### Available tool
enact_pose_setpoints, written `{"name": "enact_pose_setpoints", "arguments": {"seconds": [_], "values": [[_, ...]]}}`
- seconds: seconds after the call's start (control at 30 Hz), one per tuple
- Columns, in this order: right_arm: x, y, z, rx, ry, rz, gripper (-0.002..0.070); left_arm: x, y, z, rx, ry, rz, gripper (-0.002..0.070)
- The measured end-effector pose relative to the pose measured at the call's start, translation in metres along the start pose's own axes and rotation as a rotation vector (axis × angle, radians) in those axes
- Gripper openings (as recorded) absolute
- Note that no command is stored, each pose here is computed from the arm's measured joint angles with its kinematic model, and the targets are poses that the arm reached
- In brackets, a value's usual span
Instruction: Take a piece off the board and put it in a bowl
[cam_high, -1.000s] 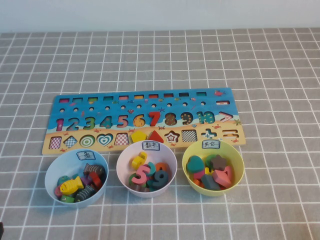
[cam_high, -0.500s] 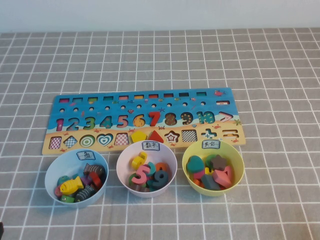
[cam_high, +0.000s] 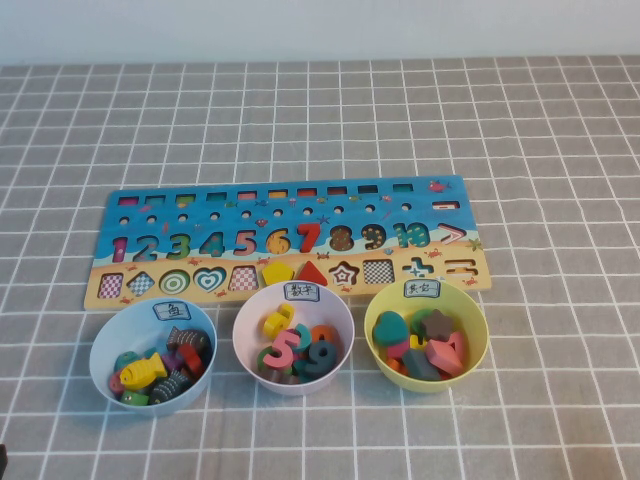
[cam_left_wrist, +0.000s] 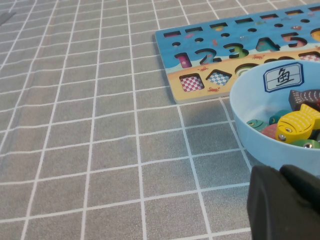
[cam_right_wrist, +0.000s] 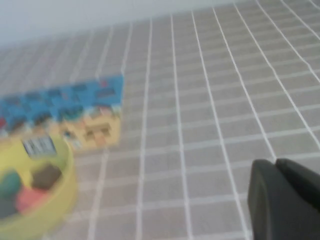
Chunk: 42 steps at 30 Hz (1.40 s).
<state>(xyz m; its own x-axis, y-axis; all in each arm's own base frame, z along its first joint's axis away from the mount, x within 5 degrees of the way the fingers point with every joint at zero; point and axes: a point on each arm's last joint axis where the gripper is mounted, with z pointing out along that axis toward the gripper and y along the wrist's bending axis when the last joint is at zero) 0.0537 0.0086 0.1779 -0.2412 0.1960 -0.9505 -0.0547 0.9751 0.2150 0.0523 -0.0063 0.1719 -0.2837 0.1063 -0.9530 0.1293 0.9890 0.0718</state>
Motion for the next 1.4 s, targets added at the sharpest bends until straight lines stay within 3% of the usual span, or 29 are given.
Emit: {"name": "enact_pose_setpoints", "arguments": {"seconds": [0.27, 0.6, 0.77, 1.0, 1.4], "values": [[-0.02, 0.002, -0.002, -0.054, -0.212, 0.304, -0.0017, 0.0, 0.0, 0.0, 0.0, 0.0, 0.001, -0.0001], [-0.02, 0.004, -0.002, -0.089, -0.204, 0.459, -0.0017, 0.0, 0.0, 0.0, 0.0, 0.0, 0.001, -0.0001], [-0.016, 0.014, 0.0, -0.136, -0.011, 0.487, -0.0017, 0.0, 0.0, 0.0, 0.0, 0.0, 0.001, -0.0001], [-0.054, 0.035, 0.015, -0.163, 0.345, 0.401, -0.0017, 0.0, 0.0, 0.0, 0.0, 0.0, 0.001, -0.0001], [-0.105, 0.044, 0.099, -0.139, 0.812, 0.215, -0.0017, 0.0, 0.0, 0.0, 0.0, 0.0, 0.001, -0.0001]]}}
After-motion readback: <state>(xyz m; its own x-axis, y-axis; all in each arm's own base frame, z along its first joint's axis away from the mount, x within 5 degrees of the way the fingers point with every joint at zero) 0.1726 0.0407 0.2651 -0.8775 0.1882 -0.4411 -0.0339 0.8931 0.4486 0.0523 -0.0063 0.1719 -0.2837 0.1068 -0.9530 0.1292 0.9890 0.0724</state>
